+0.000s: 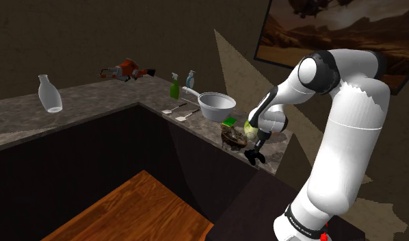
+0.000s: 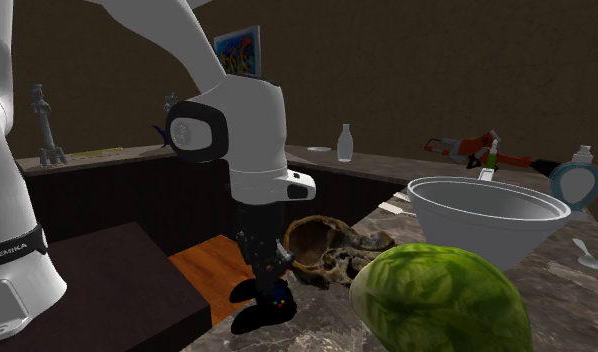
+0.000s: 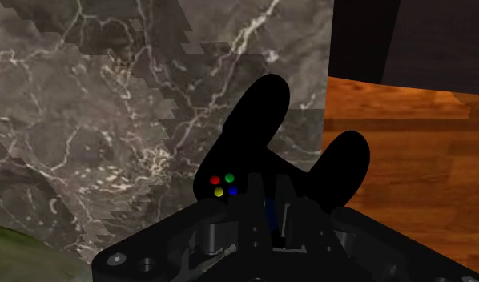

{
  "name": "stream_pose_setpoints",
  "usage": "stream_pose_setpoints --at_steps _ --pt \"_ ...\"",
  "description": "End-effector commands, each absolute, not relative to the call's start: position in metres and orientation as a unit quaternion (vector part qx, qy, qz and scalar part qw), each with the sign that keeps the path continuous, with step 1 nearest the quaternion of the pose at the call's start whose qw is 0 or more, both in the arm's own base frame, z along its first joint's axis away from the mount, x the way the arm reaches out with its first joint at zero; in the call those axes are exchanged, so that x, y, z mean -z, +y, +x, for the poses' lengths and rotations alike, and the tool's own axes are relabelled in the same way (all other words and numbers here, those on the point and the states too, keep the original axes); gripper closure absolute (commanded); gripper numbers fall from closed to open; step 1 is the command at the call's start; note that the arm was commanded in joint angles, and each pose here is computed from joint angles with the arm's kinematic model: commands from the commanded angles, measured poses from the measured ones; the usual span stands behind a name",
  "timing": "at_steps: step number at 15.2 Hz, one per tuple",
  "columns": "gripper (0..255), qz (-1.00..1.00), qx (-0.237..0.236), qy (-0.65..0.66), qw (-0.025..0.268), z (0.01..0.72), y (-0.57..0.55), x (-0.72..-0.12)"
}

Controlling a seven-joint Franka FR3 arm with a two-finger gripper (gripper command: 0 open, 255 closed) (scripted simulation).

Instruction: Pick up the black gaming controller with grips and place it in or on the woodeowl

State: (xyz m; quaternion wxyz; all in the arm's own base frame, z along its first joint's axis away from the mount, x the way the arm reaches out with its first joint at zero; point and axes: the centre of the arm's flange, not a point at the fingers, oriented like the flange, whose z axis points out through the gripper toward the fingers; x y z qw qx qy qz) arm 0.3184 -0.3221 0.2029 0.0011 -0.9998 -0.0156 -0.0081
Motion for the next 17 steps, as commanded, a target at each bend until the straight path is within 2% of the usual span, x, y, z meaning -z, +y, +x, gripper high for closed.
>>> stream_pose_setpoints --at_steps 1,6,17 --pt "255 -1.000 0.008 -0.016 0.001 0.318 -0.322 -0.203" --pt "255 -1.000 0.008 -0.016 0.001 0.318 -0.322 -0.203" --pt "255 -1.000 0.008 -0.016 0.001 0.318 -0.322 -0.261"
